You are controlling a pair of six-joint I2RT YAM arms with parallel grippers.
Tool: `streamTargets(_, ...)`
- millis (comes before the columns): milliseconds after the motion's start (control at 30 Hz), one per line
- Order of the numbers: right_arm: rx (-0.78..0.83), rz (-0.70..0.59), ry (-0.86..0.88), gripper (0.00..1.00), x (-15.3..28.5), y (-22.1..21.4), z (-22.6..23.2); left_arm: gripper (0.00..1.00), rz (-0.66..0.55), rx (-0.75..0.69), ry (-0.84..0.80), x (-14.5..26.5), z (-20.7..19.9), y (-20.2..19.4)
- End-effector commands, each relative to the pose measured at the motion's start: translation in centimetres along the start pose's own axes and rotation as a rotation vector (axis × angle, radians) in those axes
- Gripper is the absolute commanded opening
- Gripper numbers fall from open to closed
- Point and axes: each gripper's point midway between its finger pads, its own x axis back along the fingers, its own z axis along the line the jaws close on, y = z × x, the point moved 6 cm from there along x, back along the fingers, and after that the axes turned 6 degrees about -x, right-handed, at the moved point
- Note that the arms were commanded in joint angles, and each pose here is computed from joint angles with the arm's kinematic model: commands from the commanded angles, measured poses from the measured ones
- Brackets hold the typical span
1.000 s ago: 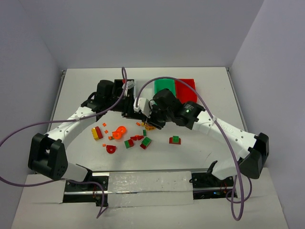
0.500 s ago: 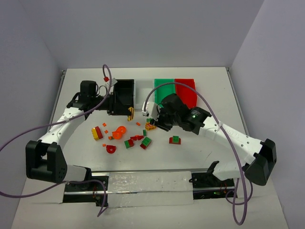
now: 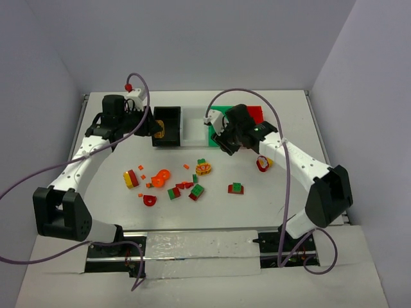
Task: Sort the legos into containers by color
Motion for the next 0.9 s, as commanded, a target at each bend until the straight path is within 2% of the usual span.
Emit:
streamTargets(0, -0.071, -0.078, -0.097, 0.00, -0.8, 3.3, -3.0, 0.00, -0.091, -0.065, 0.145, -1.5, 2.5, 3.3)
streamTargets(300, -0.159, -0.054, -0.171, 0.00, -4.7, 4.7, -7.8, 0.00, -0.075, -0.079, 0.172, -6.0, 3.6, 3.5)
streamTargets(667, -0.189, -0.014, -0.191, 0.00, -8.8, 4.5, -10.8, 0.00, -0.042, -0.099, 0.235, -11.5, 5.8, 3.9)
streamTargets(867, -0.188, -0.006, -0.194, 0.06, -10.5, 4.3, -11.7, 0.00, -0.020, -0.109, 0.245, -14.0, 6.4, 3.7)
